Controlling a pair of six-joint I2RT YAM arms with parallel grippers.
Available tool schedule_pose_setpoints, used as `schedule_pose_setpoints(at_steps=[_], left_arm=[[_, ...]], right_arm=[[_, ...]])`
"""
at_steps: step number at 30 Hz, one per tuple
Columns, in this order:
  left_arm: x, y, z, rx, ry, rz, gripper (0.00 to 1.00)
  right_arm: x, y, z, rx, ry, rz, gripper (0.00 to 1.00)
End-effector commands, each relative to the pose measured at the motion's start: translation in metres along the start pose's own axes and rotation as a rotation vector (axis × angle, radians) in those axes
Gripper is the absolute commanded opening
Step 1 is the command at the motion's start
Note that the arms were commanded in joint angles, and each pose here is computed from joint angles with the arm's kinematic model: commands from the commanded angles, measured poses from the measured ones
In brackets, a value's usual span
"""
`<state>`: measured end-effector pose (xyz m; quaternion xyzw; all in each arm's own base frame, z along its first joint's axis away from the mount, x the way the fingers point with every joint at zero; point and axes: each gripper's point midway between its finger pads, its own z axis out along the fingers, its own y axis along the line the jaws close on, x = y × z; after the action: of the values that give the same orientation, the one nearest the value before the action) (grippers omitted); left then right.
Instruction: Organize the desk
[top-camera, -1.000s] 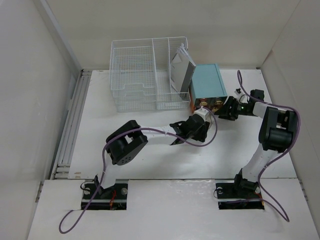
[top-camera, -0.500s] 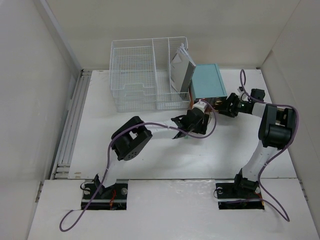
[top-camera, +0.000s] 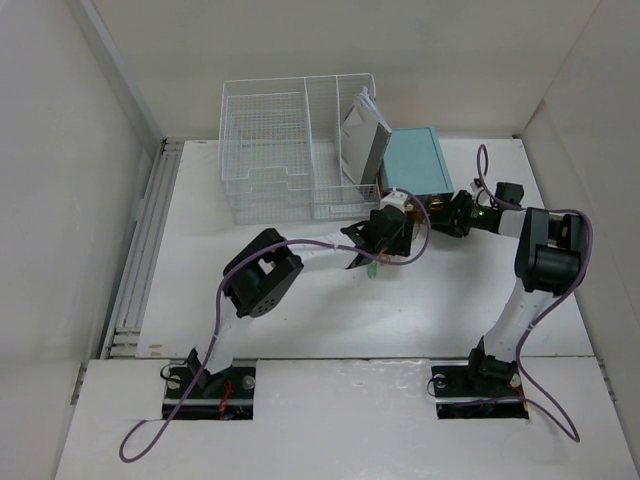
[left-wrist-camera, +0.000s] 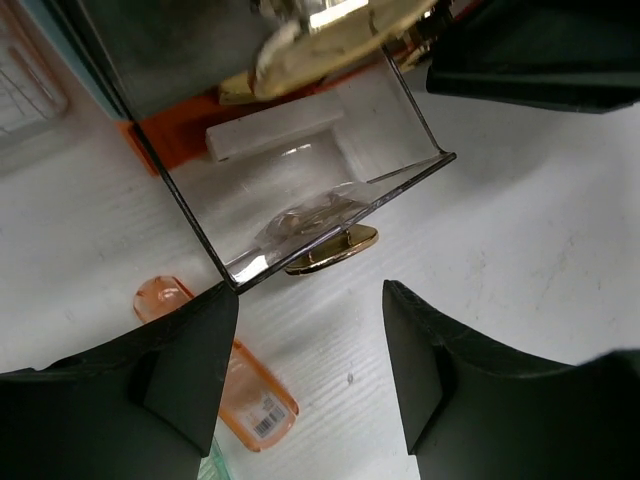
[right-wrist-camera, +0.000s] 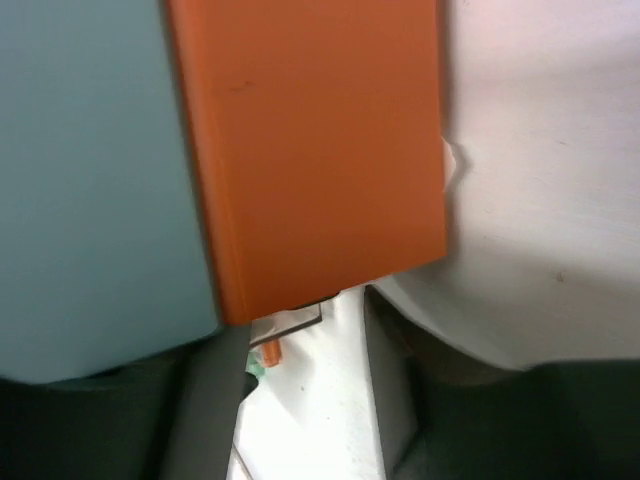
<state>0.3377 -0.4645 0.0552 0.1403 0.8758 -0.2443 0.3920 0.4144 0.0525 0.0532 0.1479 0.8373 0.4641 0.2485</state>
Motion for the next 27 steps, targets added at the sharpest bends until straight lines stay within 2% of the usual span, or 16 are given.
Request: schedule_pose_setpoints(at_steps=[1,4,9,16,17,19,21,27], left_arm=[[-0.033,-0.003,0.005,-0.004,-0.073,-0.031,0.56],[-0.037,-0.005,0.008,-0.001,-0.077,-0.032,0.56],[-0.047,0.007,0.012,-0.022,-0.087,-0.057,0.56],[-0.057,0.014,0.017,-0.034,-0.099,-0.069,0.56],[-0.061,0.012,0.017,-0.029,-0.107,-0.07,0.56],[-0.063,0.017,0.02,-0.037,-0.108,-0.075,0.56],[-0.066,0.015,0.022,-0.036,-0.11,-0.075,0.56],[-0.073,0.022,0.027,-0.043,-0.108,-0.084,0.56]], right_arm=[[-0.005,0.01,0.016,-0.032,-0.017,-0.06,0.47],[-0.003,0.009,0.016,-0.031,-0.016,-0.058,0.38],[0.005,0.009,0.011,-0.042,-0.008,-0.054,0.3],[0.025,0.006,-0.008,-0.042,0.0,-0.083,0.28],[0.024,0.006,-0.011,-0.051,-0.004,-0.079,0.29],[0.021,0.01,-0.014,-0.079,-0.002,-0.083,0.43],[0.023,0.013,-0.014,-0.096,0.006,-0.083,0.5],[0.009,0.013,-0.011,-0.092,-0.006,-0.079,0.52]])
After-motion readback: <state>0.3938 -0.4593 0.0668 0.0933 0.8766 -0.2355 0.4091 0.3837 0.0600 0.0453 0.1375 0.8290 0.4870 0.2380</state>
